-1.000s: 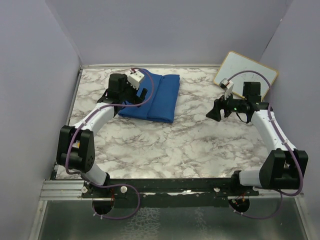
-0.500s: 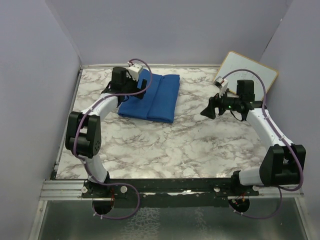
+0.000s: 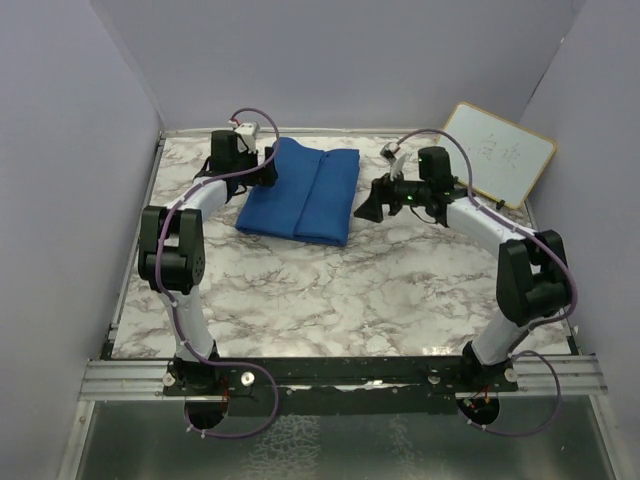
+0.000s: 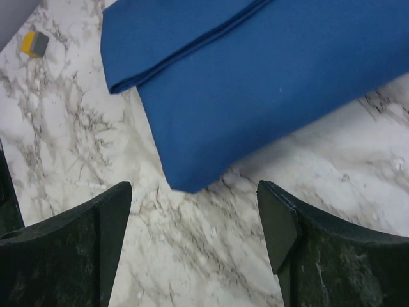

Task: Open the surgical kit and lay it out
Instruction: Open the surgical kit at the center of the board.

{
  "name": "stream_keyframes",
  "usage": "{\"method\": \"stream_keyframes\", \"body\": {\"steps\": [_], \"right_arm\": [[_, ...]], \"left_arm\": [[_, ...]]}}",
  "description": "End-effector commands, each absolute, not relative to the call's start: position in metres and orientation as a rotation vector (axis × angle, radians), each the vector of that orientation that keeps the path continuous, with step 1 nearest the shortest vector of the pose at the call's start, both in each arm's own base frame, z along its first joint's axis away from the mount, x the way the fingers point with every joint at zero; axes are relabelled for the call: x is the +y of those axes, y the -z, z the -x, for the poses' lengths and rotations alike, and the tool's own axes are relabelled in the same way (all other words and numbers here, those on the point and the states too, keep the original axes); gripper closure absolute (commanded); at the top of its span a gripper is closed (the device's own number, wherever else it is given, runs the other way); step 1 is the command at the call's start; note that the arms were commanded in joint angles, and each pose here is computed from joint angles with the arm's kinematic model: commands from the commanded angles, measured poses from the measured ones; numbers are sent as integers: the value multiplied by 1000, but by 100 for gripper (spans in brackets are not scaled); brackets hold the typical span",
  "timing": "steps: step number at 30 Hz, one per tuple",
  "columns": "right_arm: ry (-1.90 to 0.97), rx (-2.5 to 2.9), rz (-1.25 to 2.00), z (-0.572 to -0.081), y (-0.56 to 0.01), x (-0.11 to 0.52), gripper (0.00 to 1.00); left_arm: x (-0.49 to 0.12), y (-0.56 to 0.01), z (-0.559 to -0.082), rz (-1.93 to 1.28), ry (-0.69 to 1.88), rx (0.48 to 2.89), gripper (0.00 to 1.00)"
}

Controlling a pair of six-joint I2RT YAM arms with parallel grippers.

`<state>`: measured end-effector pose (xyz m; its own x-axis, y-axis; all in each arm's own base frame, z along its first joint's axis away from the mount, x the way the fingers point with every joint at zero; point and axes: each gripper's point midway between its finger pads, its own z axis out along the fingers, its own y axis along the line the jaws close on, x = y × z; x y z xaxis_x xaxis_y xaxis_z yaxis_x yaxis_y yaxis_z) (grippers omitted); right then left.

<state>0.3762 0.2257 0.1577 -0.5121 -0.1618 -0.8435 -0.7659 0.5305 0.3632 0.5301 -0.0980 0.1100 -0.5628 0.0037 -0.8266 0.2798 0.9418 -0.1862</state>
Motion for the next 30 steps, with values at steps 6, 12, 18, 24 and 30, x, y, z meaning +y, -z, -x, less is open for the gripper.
{"method": "stream_keyframes", "body": {"steps": [6, 12, 18, 24, 30], "right_arm": [[-980, 2059, 644, -420, -129, 281, 20], [-1015, 2151, 668, -420, -97, 297, 22], [-1080, 2181, 719, -408, -81, 300, 34], [-1109, 2145, 844, -384, -84, 295, 42], [-983, 2144, 960, -366, -85, 273, 46]], "left_arm": [[-104, -88, -531, -60, 515, 2190, 4], [-117, -68, -517, -39, 663, 2262, 1], [-137, -52, -487, -63, 854, 2362, 2], [-159, -44, -435, -110, 1008, 2443, 6], [-181, -44, -379, -232, 1095, 2504, 5]]}}
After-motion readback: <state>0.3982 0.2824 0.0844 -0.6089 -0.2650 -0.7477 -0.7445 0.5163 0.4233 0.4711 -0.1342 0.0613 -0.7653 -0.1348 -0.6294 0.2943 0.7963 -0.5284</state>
